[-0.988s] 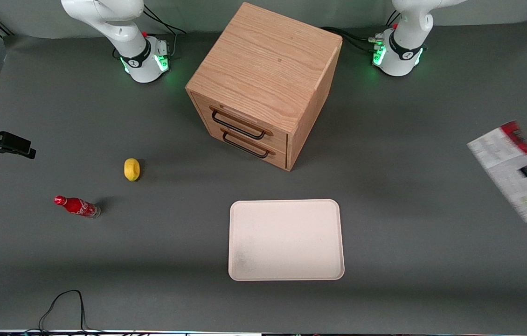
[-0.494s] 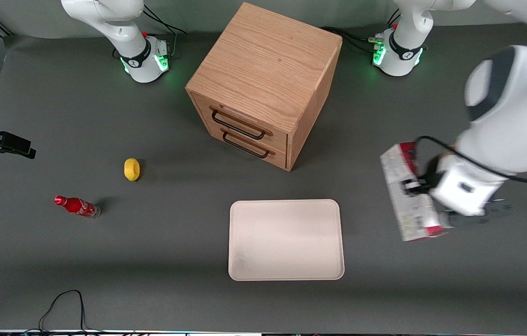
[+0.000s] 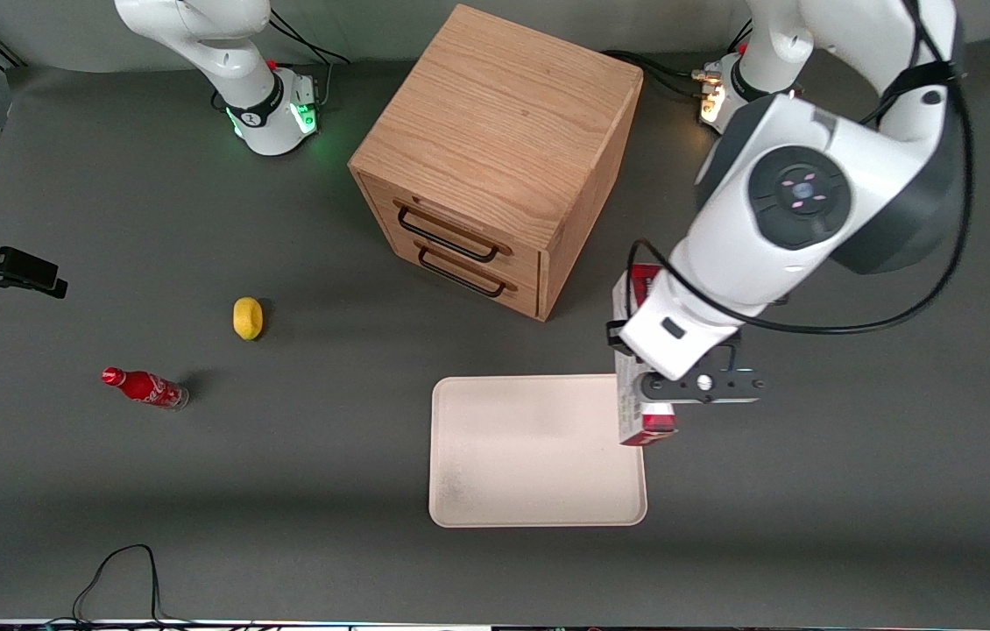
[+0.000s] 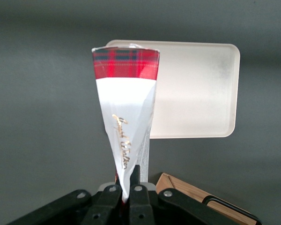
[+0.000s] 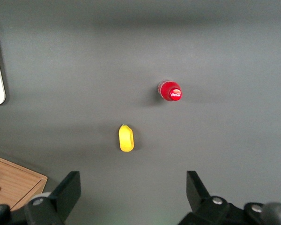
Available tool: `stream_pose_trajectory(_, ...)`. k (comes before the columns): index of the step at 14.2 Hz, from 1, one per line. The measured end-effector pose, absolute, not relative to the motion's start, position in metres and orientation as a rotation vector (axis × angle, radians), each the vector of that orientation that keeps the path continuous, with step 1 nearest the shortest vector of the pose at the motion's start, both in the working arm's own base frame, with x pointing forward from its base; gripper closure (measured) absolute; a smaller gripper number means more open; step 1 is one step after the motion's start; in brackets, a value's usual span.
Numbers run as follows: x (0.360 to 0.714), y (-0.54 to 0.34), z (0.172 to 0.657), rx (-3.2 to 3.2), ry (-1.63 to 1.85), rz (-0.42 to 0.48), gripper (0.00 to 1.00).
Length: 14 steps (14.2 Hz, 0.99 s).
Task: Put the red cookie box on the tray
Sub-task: 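Carry the held cookie box over the white tray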
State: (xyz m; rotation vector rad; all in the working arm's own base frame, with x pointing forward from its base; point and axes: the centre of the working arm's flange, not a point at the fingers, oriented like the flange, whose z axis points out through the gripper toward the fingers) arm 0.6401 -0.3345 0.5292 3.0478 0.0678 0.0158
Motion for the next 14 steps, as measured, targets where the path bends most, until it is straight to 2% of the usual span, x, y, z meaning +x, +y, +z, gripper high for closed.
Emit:
stream_pose_trajectory(2,0.649,-0.338,0.497,3.074,0.111,-0.015,0.97)
stream_pose_trajectory(5,0.672,-0.34,0.424,3.118,0.158,-0.025,0.97)
stream_pose_trajectory(9,0.688,-0.348,0.332,3.13,0.183,0.018,0.97)
stream_pose_trajectory(14,0.694,-0.346,0.278,3.141,0.169,0.05,0.97)
